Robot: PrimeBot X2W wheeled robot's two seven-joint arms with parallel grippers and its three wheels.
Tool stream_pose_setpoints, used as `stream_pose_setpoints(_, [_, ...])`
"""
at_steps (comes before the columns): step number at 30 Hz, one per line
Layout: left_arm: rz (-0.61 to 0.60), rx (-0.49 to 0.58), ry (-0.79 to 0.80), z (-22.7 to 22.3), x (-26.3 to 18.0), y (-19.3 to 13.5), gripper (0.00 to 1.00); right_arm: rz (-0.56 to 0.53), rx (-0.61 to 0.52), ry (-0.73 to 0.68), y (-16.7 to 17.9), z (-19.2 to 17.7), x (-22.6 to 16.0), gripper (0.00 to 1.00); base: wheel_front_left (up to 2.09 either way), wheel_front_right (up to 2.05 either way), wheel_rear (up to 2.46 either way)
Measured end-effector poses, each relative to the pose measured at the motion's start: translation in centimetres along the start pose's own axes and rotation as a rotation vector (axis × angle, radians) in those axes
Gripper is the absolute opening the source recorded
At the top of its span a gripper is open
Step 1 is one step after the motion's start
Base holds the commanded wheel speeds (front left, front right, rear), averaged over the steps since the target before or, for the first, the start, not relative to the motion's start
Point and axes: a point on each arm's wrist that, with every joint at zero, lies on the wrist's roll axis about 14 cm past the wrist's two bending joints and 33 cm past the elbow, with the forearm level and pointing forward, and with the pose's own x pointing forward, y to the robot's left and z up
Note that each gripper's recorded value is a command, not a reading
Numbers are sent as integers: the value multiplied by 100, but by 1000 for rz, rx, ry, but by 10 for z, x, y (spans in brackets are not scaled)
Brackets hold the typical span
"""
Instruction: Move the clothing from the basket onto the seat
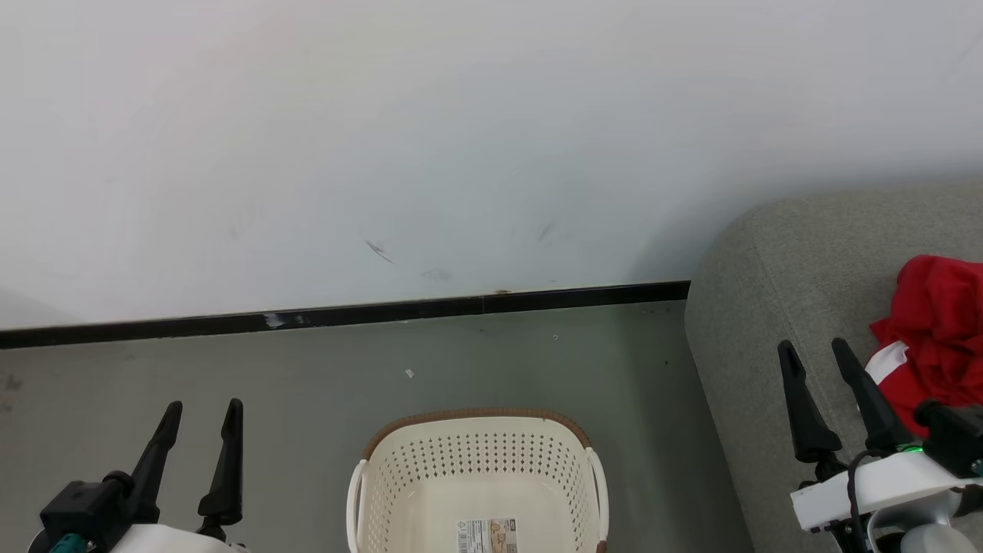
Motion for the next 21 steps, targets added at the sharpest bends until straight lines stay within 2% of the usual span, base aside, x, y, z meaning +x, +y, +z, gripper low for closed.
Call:
stream_pose_setpoints(17, [-15, 9, 2, -3, -2, -2, 100, -1, 1, -4, 0, 1, 0, 100, 0, 0, 0])
stream_pose_setpoints(18, [-19, 6, 6, -4, -4, -2, 0, -1, 1, -4, 0, 1, 0, 0, 0, 0, 0])
stream_pose_setpoints(21, [-8, -15, 48, -20, -8, -5, 0, -13, 17, 36, 0, -12, -6, 0, 0, 0, 0])
